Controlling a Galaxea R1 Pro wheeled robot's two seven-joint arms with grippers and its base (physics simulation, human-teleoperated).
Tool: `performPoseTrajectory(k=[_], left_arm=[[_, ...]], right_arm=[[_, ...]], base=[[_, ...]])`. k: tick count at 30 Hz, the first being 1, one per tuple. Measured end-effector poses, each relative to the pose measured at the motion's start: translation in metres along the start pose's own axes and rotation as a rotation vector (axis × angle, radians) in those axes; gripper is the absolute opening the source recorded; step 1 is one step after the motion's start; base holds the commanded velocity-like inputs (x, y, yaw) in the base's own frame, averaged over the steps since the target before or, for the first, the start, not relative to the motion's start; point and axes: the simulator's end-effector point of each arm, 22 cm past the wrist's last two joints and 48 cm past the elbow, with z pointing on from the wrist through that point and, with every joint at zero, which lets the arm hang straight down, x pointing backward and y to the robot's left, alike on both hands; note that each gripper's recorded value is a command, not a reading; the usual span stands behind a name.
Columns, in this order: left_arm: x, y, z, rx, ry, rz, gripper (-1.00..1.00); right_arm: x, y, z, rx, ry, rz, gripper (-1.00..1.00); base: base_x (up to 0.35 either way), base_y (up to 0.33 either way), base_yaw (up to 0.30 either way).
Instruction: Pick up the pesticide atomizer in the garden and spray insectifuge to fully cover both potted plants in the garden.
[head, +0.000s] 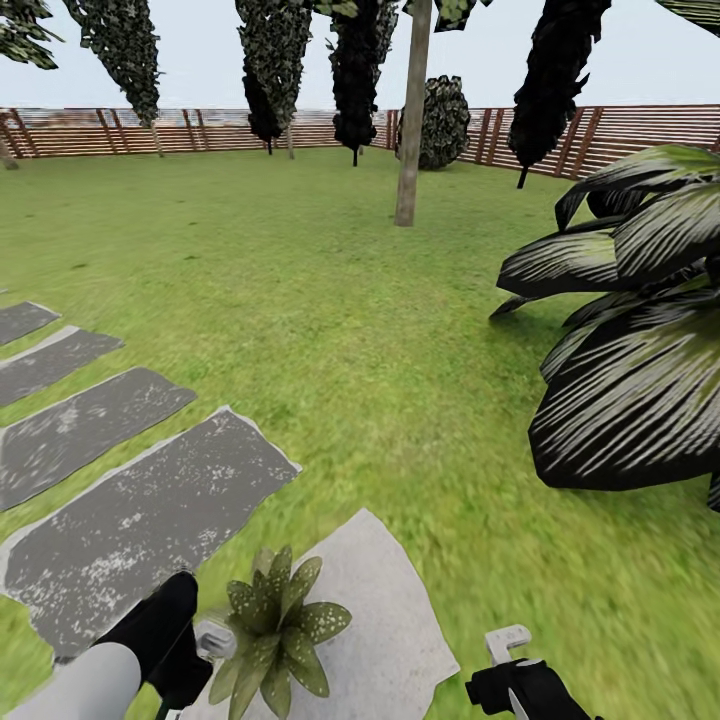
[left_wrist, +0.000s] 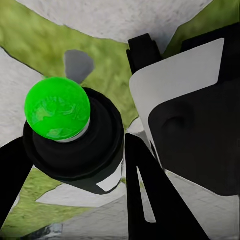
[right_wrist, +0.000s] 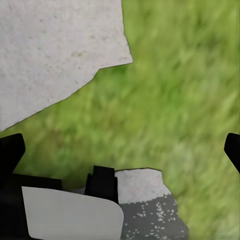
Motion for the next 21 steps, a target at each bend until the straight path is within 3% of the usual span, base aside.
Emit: performPoseTrajectory(k=[21], left_arm=[[0.036,-0.014,0.03,0.025,0.058,0.0,-1.0]], right_arm=[[0.0,0.0,0.0,0.0,0.0,0.0,1.0]], base=[[0.0,-0.033,0.0]])
